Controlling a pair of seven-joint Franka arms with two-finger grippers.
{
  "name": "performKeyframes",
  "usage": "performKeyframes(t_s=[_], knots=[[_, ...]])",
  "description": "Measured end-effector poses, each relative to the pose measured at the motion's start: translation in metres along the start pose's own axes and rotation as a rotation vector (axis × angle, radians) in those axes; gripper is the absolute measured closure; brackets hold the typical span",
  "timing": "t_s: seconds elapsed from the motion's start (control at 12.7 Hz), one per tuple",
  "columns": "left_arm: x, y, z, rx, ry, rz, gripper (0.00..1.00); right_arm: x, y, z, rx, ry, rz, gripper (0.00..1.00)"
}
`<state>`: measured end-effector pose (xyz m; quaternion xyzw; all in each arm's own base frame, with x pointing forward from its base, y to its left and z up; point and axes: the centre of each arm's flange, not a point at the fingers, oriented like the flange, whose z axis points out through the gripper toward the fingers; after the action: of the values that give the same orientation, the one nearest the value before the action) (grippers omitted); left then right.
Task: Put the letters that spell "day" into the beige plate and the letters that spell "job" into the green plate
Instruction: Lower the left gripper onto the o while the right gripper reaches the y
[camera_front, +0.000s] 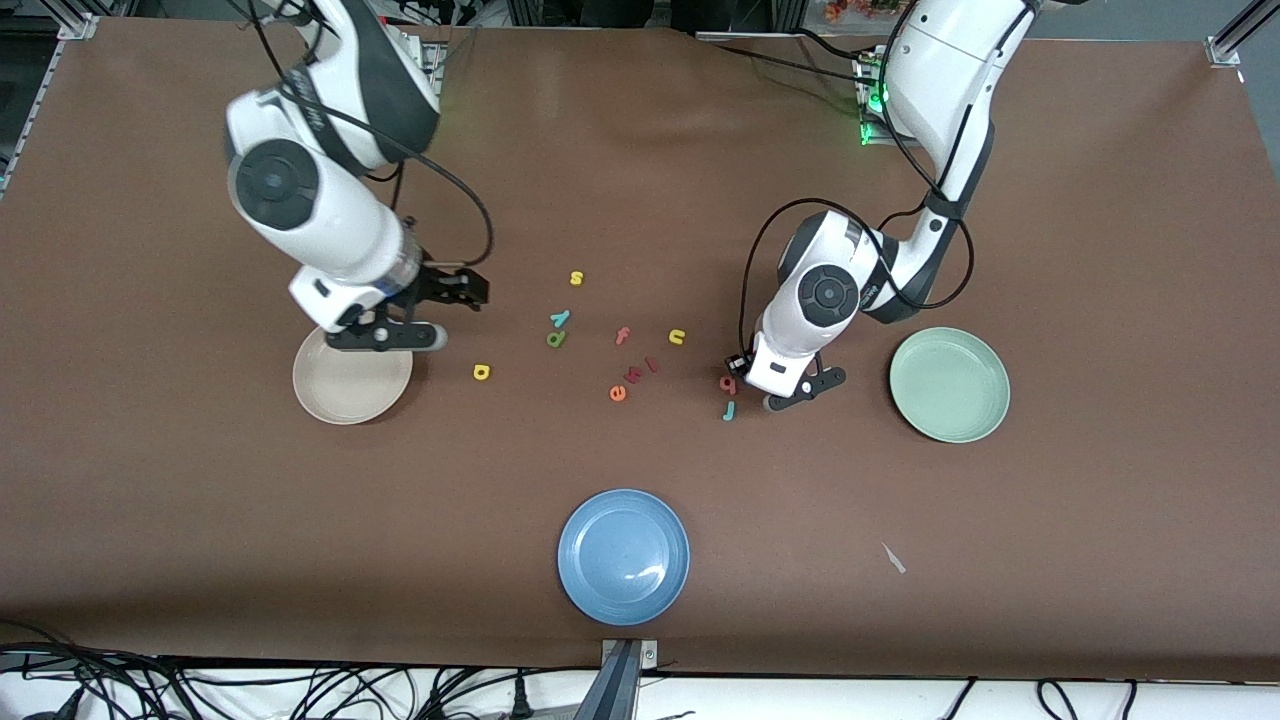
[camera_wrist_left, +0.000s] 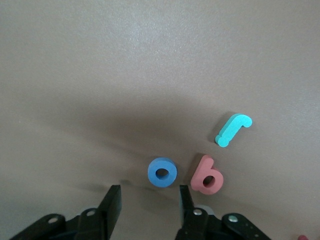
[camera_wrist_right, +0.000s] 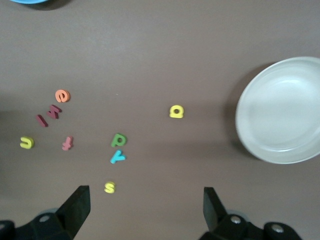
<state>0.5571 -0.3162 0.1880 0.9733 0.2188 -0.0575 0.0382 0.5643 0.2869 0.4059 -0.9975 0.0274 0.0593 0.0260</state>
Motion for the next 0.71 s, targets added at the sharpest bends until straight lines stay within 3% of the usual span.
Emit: performKeyframes(t_s=[0.32,0.71], knots=[[0.008,0.001,0.0,-0.006,0.009,-0.016,0.48,-0.01,-0.046,0.064,-0.007,0.007,0.125,0.0],[0.014,0.007,0.009,-0.008,0.009,-0.027,0.48,-0.044,-0.055,0.138,0.021,0.039,0.218,0.0]])
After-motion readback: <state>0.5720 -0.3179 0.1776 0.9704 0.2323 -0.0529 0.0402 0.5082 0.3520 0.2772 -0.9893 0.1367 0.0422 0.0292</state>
